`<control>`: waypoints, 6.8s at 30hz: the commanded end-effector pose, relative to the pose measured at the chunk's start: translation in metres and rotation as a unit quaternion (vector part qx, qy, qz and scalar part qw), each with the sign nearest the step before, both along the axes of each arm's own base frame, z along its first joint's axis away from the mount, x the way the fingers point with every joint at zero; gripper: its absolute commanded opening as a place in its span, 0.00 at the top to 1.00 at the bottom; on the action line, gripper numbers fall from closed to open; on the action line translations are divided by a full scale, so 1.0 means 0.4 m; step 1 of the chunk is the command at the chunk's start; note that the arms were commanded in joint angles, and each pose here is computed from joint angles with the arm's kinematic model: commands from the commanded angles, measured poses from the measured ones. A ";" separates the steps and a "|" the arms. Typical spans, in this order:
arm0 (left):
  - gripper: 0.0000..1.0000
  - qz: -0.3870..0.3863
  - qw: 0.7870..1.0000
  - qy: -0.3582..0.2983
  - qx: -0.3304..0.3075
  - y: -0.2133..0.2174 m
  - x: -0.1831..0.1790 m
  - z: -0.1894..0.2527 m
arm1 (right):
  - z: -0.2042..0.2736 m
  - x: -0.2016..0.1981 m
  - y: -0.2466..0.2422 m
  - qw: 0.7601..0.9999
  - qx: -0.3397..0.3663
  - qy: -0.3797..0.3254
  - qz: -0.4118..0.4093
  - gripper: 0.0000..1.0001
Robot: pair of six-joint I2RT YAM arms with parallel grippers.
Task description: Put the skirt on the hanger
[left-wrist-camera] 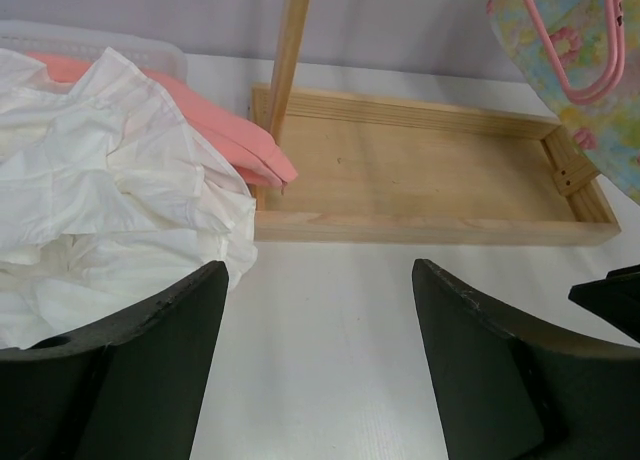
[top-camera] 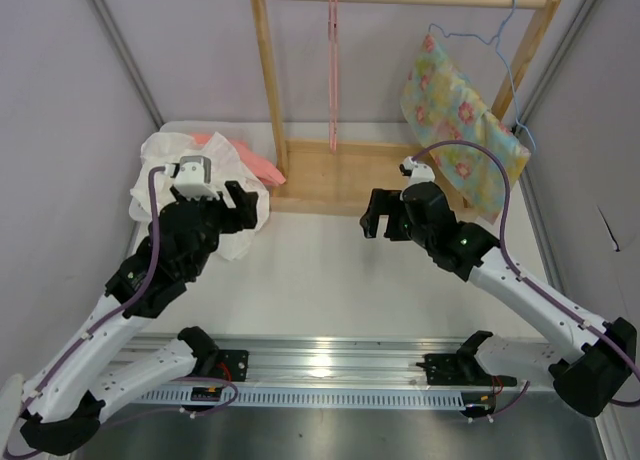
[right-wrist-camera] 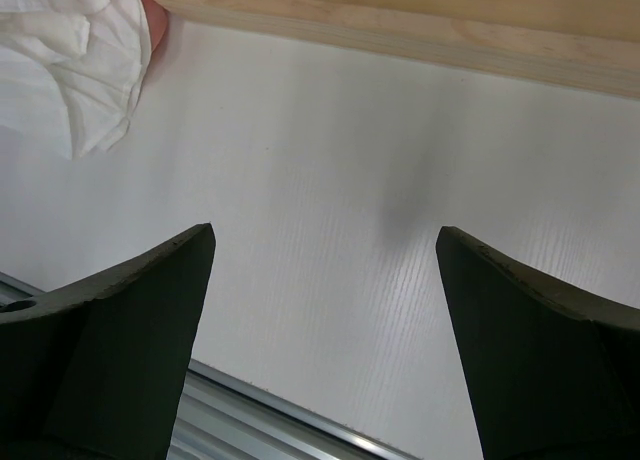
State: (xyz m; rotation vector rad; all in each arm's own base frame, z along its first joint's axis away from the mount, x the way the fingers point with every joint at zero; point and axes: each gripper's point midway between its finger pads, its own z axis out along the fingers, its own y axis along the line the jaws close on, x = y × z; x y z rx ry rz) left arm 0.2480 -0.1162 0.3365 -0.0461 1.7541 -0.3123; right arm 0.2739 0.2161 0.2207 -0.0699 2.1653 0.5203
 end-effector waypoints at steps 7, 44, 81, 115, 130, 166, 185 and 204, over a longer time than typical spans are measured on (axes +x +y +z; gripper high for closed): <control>0.19 0.107 0.994 0.013 -0.019 0.114 0.111 0.038 | 0.011 0.006 0.014 1.000 0.012 -0.009 0.011 0.01; 0.44 0.360 0.903 0.224 -0.073 0.467 0.501 -0.447 | -0.062 0.007 0.010 0.999 0.020 0.031 0.025 0.01; 1.00 -0.113 0.994 -0.002 -0.005 -0.206 0.015 0.176 | 0.128 0.041 -0.094 0.998 0.026 -0.042 -0.033 0.00; 0.46 -0.013 0.993 0.116 -0.007 -0.192 0.049 -0.178 | 0.046 0.020 -0.049 1.000 0.017 0.003 -0.013 0.01; 0.43 0.254 0.941 0.218 -0.052 0.191 0.095 -0.391 | -0.033 0.016 0.175 0.995 0.016 0.050 0.082 0.01; 1.00 -0.133 0.970 0.174 -0.103 -0.307 0.001 -0.301 | -0.009 0.001 0.098 0.999 -0.010 0.024 0.043 0.01; 0.46 0.085 0.979 0.136 -0.126 -0.012 0.048 -0.227 | -0.053 -0.117 0.253 0.990 -0.055 -0.001 0.133 0.04; 0.34 0.214 0.970 0.022 -0.116 0.223 0.057 0.071 | -0.155 -0.035 0.815 0.972 -0.141 -0.053 0.182 0.02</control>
